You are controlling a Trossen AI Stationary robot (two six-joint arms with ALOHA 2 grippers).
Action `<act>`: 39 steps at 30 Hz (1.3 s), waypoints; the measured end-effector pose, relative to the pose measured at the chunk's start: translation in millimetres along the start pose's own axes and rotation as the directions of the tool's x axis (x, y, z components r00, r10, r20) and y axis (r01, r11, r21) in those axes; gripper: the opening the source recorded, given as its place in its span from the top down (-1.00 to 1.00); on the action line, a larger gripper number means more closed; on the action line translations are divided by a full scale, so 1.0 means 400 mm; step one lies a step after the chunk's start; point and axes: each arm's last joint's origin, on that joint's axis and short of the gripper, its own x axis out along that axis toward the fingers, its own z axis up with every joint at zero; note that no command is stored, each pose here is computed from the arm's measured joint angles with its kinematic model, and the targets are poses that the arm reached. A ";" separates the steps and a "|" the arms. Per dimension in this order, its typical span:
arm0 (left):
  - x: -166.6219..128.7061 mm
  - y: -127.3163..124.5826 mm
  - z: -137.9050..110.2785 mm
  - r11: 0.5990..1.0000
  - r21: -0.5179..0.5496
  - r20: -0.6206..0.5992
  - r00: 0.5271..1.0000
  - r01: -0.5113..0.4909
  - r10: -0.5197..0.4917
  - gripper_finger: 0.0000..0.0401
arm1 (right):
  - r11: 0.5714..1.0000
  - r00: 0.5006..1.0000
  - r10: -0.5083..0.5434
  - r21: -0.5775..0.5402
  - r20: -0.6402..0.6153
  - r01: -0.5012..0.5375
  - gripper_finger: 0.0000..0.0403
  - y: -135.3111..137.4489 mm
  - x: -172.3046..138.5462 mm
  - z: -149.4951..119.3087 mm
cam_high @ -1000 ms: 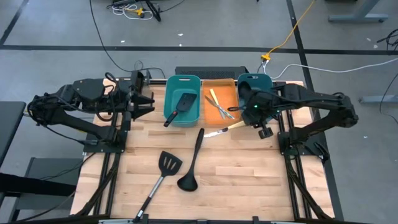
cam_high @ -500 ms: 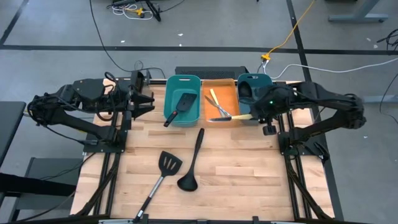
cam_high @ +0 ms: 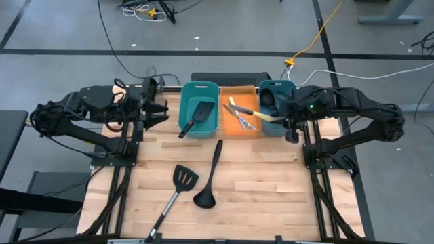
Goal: Pick & Place Kitchen Items
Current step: Put the yellow table knife into the orange bin
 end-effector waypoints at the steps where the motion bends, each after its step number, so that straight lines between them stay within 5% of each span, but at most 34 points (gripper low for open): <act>1: 0.000 0.000 0.000 1.000 0.000 0.000 1.000 0.000 0.000 0.17 | 1.000 1.000 -0.006 0.007 0.020 0.005 0.54 -0.001 -0.005 0.002; 13: 0.000 0.000 0.000 1.000 0.000 0.000 1.000 0.000 0.000 0.17 | 0.980 0.976 -0.060 0.200 0.208 0.018 0.54 -0.025 -0.033 0.032; 39: 0.000 -0.001 0.002 1.000 -0.003 0.009 1.000 0.004 -0.004 0.17 | 0.854 0.935 -0.329 0.465 0.136 0.232 0.54 -0.181 -0.037 0.002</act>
